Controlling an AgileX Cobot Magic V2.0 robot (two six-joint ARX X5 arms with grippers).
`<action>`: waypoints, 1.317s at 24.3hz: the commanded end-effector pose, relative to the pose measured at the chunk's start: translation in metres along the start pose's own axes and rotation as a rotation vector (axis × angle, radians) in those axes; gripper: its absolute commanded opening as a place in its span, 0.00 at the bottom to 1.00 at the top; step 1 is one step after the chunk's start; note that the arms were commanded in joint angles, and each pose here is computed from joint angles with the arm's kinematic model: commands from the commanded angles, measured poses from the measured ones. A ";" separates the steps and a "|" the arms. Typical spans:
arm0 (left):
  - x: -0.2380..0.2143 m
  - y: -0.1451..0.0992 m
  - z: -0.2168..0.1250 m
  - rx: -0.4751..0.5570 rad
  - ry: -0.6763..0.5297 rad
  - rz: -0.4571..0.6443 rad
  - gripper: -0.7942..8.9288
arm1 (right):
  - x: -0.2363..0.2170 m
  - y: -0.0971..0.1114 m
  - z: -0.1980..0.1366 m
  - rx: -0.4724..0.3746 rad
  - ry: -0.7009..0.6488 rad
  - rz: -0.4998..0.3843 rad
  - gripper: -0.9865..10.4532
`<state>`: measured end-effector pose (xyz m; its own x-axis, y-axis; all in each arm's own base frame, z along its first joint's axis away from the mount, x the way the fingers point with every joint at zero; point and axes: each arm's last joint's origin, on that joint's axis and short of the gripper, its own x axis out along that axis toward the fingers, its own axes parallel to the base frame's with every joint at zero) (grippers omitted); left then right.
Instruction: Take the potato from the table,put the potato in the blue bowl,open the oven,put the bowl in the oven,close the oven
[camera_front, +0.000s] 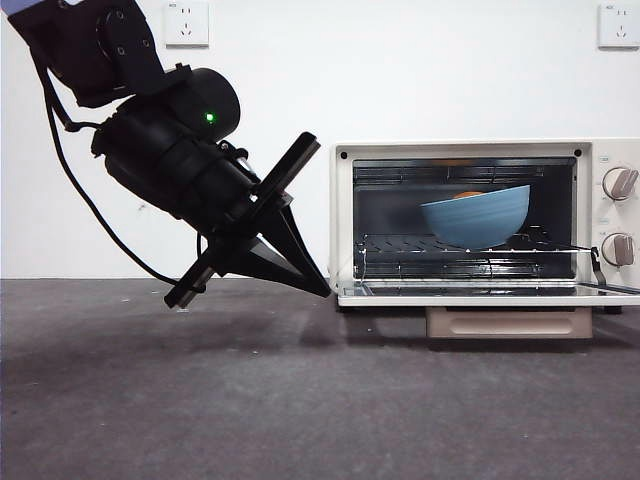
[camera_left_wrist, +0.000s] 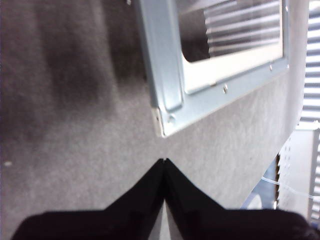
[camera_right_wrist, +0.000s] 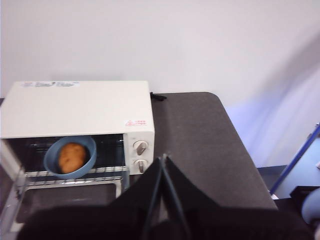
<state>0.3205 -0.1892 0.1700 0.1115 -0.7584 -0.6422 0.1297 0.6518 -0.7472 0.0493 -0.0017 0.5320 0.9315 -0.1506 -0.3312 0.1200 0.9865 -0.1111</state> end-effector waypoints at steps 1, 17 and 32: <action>0.008 0.007 0.004 -0.082 -0.005 -0.004 0.08 | -0.009 -0.001 -0.010 -0.008 0.006 0.037 0.08; 0.029 0.020 0.012 -0.261 -0.031 -0.048 0.08 | -0.032 -0.007 -0.024 0.031 -0.042 0.054 0.08; 0.030 0.008 0.018 -0.248 -0.037 -0.165 0.08 | -0.032 -0.007 -0.024 0.033 -0.041 0.054 0.08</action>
<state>0.3406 -0.2009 0.1451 0.1506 -0.8236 -0.5469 -0.1024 0.5372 -0.8372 0.0114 -0.0047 0.5238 0.9559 -0.0962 -0.2777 0.0798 0.9944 -0.0697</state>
